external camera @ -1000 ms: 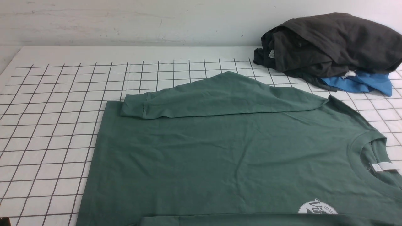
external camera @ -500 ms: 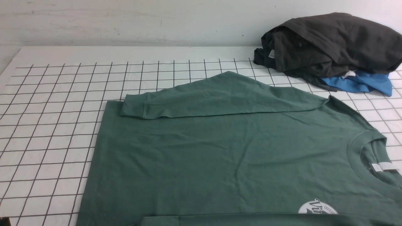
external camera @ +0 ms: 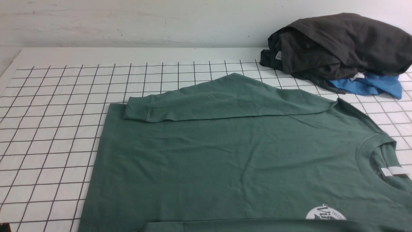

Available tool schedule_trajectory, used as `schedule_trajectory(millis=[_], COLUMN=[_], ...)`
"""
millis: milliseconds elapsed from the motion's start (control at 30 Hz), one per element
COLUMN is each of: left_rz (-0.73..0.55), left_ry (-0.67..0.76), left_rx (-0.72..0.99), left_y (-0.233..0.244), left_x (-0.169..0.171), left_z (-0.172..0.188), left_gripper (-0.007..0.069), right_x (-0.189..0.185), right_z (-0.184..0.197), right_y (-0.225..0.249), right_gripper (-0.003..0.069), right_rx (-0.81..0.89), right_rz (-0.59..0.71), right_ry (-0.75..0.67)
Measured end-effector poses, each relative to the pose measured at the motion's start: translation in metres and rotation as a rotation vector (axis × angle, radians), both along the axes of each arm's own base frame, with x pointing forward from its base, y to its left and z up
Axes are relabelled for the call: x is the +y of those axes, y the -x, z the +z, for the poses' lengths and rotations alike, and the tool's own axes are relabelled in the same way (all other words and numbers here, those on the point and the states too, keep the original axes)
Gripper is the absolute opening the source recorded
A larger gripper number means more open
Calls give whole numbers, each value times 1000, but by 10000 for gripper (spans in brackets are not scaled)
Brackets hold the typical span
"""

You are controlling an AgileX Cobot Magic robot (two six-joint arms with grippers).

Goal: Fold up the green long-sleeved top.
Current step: Use the left arm to clamp the cuff closest to it

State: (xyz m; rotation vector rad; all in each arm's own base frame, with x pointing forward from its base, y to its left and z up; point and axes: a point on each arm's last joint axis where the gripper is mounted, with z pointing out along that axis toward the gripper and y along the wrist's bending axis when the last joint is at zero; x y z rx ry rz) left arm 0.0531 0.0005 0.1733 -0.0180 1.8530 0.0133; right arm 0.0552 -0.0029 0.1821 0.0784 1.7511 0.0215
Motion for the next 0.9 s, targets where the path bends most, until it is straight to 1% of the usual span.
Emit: schedule_trajectory(millis=[567, 667, 767, 833, 867, 900], left_rz=[0, 3, 15, 29, 33, 41], left_ry=[-1, 23, 205, 452, 527, 679], left_rx=[0, -4, -21, -26, -26, -26], left_y=[0, 0, -1, -1, -1, -1], left_x=[0, 0, -4, -8, -10, -12], left_z=[0, 0, 2, 3, 4, 5], left_gripper=[12, 12, 12, 12, 12, 12], right_x=[0, 1, 1, 2, 3, 4], right_z=[0, 0, 0, 0, 0, 0], right_y=[0, 0, 0, 0, 0, 0], right_gripper=[-8, -8, -8, -8, -8, -8], right_rx=[1, 1, 1, 0, 1, 1], right_rz=[1, 1, -1, -3, -5, -7], right_ry=[-22, -23, -65, -136, -185, -246])
